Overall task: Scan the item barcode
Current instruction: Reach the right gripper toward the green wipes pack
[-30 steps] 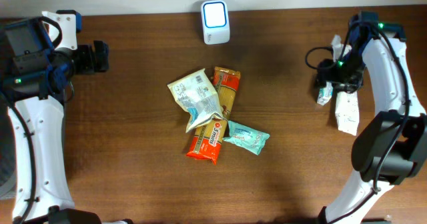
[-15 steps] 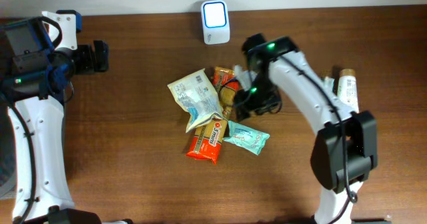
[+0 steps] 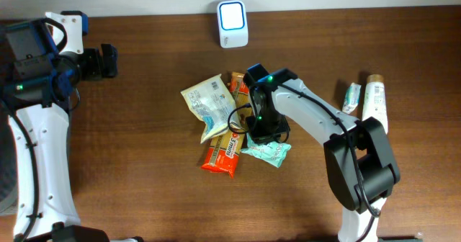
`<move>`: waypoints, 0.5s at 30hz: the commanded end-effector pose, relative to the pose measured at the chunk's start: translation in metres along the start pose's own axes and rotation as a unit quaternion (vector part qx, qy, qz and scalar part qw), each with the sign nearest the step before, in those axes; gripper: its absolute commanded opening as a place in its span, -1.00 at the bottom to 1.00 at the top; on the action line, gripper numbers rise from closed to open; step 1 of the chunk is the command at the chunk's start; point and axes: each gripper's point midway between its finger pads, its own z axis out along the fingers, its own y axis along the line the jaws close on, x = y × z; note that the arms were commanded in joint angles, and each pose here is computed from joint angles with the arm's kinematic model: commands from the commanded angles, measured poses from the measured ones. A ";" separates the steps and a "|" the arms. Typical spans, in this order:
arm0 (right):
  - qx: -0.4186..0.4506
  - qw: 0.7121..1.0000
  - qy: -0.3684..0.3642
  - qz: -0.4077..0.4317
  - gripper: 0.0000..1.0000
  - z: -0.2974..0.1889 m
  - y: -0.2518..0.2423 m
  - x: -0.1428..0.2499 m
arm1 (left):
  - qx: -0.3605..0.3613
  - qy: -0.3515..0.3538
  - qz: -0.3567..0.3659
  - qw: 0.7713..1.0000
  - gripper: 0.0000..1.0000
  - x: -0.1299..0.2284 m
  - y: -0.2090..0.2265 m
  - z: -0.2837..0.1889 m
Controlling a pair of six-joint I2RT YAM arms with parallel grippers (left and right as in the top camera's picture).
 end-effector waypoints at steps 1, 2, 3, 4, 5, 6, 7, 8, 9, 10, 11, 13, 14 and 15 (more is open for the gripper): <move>0.026 0.998 -0.012 0.053 -0.87 0.016 -0.014 0.002 | 0.003 -0.008 -0.004 1.000 0.98 -0.004 -0.001 -0.006; 0.020 0.998 -0.009 0.054 -0.89 0.021 -0.013 0.004 | 0.003 -0.008 -0.004 1.000 0.98 -0.004 -0.001 -0.006; 0.012 0.998 -0.003 0.056 -0.91 0.026 -0.012 0.007 | 0.003 -0.008 -0.004 1.000 0.98 -0.004 -0.001 -0.006; 0.006 0.998 0.001 0.057 -0.91 0.030 -0.011 0.011 | 0.003 -0.008 -0.004 1.000 0.99 -0.004 -0.001 -0.006; 0.004 0.998 0.005 0.058 -0.91 0.032 -0.011 0.013 | 0.003 -0.008 -0.004 1.000 0.98 -0.004 -0.001 -0.006; 0.003 0.998 0.008 0.058 -0.90 0.033 -0.011 0.014 | 0.003 -0.008 -0.004 1.000 0.98 -0.004 -0.001 -0.006; 0.003 0.998 0.008 0.058 -0.89 0.034 -0.011 0.014 | 0.003 -0.008 -0.004 1.000 0.98 -0.004 -0.001 -0.006; 0.003 0.998 0.008 0.058 -0.82 0.034 -0.011 0.014 | 0.003 -0.008 -0.004 1.000 0.98 -0.004 -0.001 -0.006; 0.003 0.998 0.008 0.058 -0.77 0.033 -0.011 0.014 | 0.003 -0.008 -0.004 1.000 0.98 -0.004 -0.001 -0.006; 0.002 0.998 0.008 0.058 -0.73 0.033 -0.011 0.014 | 0.003 -0.008 -0.004 1.000 0.99 -0.004 -0.001 -0.006; 0.002 0.998 0.006 0.054 -0.71 0.033 -0.012 0.013 | 0.003 -0.008 -0.004 1.000 0.98 -0.004 -0.001 -0.006; 0.001 0.998 0.003 0.057 -0.71 0.032 -0.015 0.011 | 0.003 -0.008 -0.004 1.000 0.99 -0.004 -0.001 -0.006; -0.001 0.998 0.001 0.061 -0.70 0.031 -0.023 0.008 | 0.003 -0.008 -0.004 1.000 0.98 -0.004 -0.001 -0.006; -0.001 0.998 0.000 0.064 -0.70 0.030 -0.028 0.007 | 0.003 -0.008 -0.004 1.000 0.98 -0.004 -0.001 -0.006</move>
